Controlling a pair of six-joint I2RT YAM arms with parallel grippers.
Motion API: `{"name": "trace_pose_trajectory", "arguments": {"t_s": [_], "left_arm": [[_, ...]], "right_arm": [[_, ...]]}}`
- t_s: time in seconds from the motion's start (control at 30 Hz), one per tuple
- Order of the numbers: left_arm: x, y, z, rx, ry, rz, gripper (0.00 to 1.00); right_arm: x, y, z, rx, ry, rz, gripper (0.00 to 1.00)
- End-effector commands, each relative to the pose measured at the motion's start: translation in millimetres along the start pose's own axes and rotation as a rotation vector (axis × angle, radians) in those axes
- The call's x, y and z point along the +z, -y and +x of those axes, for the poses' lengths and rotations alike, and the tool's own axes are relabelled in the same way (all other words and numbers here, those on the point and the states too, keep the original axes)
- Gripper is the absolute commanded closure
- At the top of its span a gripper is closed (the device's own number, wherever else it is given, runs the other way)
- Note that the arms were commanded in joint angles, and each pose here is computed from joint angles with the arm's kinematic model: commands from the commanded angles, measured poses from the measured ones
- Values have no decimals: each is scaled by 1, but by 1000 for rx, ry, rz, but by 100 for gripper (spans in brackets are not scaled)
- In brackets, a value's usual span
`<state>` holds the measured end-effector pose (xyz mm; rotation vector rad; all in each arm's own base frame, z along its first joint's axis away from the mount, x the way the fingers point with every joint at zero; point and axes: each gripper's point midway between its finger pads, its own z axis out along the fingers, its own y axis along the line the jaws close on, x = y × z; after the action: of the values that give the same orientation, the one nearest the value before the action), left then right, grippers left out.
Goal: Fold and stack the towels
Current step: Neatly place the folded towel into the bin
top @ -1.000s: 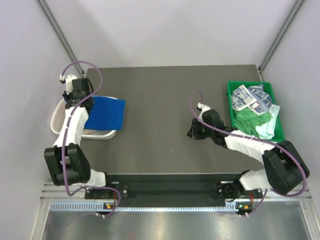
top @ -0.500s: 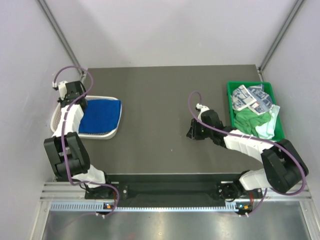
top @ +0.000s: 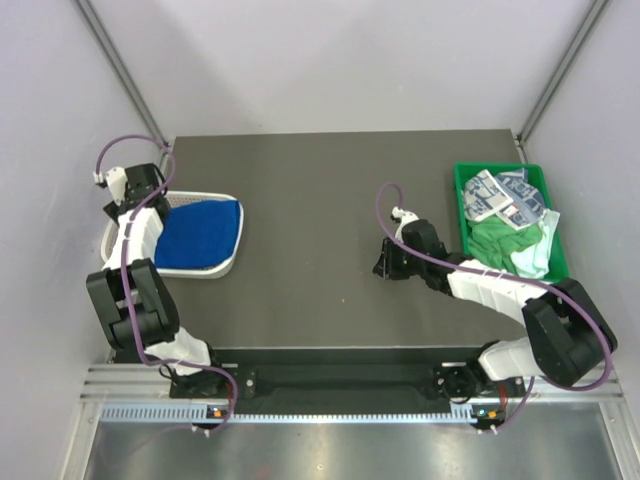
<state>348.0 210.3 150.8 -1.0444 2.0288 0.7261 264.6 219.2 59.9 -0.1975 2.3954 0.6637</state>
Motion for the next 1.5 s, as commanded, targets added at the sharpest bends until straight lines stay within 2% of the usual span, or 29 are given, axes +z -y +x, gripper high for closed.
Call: {"name": "trace_pose_trajectory", "arguments": {"t_s": [0.0, 0.2, 0.3, 0.33, 0.47, 0.57, 0.77, 0.9, 1.0, 1.17, 1.23, 1.37, 1.47], "left_arm": [[-12, 10, -28, -117, 57, 62, 45], [-45, 39, -20, -125, 84, 185, 45], [-76, 69, -8, -110, 93, 300, 45], [-86, 82, 8, -70, 84, 341, 45], [-106, 104, 41, -56, 41, 420, 45], [-101, 110, 66, -53, 0, 444, 46], [-64, 115, 101, -5, -47, 342, 45], [-54, 130, 107, -13, -72, 348, 45], [-60, 142, 94, -25, -71, 383, 45], [-89, 138, 69, -52, -59, 450, 45], [-101, 131, 67, -58, -74, 474, 45], [-149, 129, 64, -102, -89, 645, 45], [-200, 143, 73, -44, -90, 805, 45]], "right_arm": [[-6, -17, -22, -40, 69, -36, 73], [-11, -18, -33, -41, 106, -30, 73], [-13, -15, -33, -38, 103, -4, 72], [-14, -14, -33, -38, 104, 0, 73], [-18, -13, -40, -38, 128, 18, 72], [-22, -9, -47, -45, 150, 52, 72], [-35, 1, -66, -55, 201, 128, 71], [-51, 7, -88, -67, 247, 187, 69], [-64, 11, -104, -69, 276, 223, 68], [-80, 21, -124, -70, 300, 290, 65], [-87, 38, -133, -54, 315, 361, 64], [-101, 74, -154, 19, 327, 413, 64], [-113, 117, -166, 97, 342, 502, 64]]}}
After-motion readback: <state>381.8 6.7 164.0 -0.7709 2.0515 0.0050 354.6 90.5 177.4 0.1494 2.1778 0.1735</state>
